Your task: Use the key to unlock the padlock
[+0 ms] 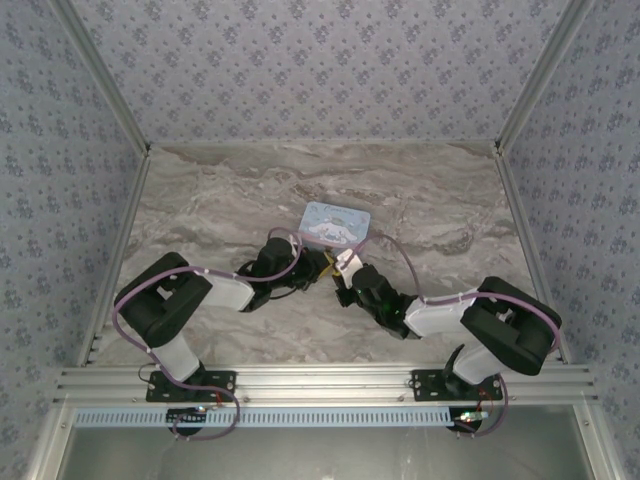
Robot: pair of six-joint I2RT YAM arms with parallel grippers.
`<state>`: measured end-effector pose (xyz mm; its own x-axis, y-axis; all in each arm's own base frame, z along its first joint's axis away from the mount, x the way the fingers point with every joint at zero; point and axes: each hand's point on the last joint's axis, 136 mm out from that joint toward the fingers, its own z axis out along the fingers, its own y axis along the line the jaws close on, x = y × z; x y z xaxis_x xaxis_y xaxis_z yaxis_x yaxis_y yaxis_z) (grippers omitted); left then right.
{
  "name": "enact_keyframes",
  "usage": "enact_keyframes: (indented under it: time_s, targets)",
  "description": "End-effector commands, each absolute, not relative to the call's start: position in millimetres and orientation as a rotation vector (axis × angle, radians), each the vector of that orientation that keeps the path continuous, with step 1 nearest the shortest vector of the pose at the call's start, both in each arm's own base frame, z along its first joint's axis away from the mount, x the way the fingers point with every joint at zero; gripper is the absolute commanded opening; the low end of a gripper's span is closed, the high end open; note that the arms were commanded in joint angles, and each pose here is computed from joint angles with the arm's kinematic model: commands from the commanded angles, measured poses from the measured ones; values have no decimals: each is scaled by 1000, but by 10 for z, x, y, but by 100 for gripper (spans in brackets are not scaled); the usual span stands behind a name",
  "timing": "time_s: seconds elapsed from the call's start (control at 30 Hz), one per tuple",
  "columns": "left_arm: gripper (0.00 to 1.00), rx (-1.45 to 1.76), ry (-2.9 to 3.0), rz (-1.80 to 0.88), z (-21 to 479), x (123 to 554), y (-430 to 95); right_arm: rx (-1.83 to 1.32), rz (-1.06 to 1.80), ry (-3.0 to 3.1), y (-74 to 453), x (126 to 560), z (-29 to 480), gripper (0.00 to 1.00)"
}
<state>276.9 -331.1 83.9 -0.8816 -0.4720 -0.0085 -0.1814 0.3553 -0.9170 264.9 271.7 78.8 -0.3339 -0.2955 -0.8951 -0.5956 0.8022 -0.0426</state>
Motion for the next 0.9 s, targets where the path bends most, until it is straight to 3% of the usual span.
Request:
enact_keyframes:
  time_s: [0.0,0.37,0.87]
  targets:
    - [19,-516,2290,-1615,1089,2716,-3361,-559,476,1984,2742,2652,841,0]
    - [51,-484,2294,-1504,1247,2683,-3152,-353,665,2084,2652,2654,701,0]
    - [78,-433,2159,-1149,2079,2847,-2349,199,1067,2280,2673,2630,338,0]
